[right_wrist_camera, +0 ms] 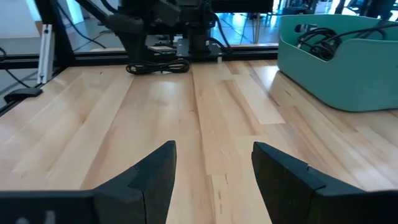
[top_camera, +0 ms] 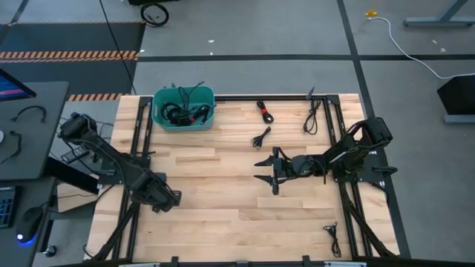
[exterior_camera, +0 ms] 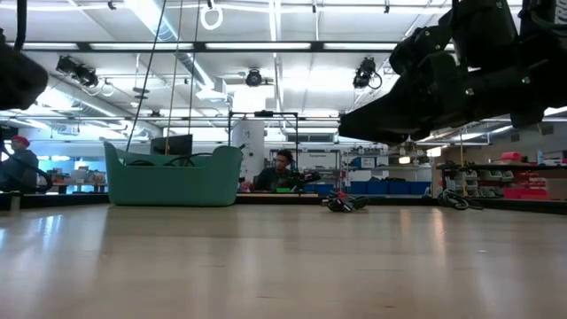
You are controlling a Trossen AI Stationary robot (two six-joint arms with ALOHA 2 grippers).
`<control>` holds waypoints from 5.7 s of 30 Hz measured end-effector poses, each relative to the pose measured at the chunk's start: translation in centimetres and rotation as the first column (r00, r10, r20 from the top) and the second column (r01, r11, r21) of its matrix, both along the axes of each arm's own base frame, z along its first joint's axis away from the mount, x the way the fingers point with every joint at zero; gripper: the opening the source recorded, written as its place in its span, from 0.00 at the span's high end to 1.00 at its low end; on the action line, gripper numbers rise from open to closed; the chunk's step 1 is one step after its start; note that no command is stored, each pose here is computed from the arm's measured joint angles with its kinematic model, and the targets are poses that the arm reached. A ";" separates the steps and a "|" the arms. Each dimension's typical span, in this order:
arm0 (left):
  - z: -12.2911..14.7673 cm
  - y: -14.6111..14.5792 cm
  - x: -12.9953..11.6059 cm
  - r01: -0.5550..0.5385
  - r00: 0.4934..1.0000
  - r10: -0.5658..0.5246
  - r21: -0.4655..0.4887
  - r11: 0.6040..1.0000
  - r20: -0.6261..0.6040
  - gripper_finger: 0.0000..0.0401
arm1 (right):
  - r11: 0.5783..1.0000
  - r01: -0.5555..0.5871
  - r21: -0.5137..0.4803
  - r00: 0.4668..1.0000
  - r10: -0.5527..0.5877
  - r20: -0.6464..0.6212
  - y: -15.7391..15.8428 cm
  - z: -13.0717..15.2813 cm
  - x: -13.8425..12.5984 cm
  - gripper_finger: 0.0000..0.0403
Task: Pick and place USB-C Cables
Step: Put the black charger cable into the blue bin
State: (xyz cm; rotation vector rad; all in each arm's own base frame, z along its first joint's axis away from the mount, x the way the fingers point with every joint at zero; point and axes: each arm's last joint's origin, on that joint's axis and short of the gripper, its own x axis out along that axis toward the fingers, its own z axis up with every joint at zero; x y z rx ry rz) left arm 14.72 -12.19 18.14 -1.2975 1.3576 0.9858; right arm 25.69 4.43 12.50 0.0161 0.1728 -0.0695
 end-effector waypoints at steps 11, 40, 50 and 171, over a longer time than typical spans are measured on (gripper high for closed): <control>-5.2 0.9 -1.6 0.006 0.990 0.010 0.114 0.993 -0.142 0.59 | 0.999 0.000 0.046 1.000 0.000 0.002 0.0 0.0 0.0 0.47; -0.5 -2.3 1.7 0.197 0.875 -0.395 0.541 0.817 0.278 0.83 | 0.988 0.143 0.058 0.990 -0.144 0.007 -1.9 0.0 0.2 0.47; 1.2 -0.7 4.9 0.013 0.736 -0.630 0.925 0.380 0.248 0.84 | 0.986 0.118 0.122 0.993 -0.119 0.004 -1.3 -0.1 0.2 0.49; -4.2 8.0 11.8 -0.085 0.539 -0.779 0.941 0.327 0.319 0.45 | 0.536 0.844 0.008 -0.150 0.250 -0.957 16.7 0.5 -9.6 0.53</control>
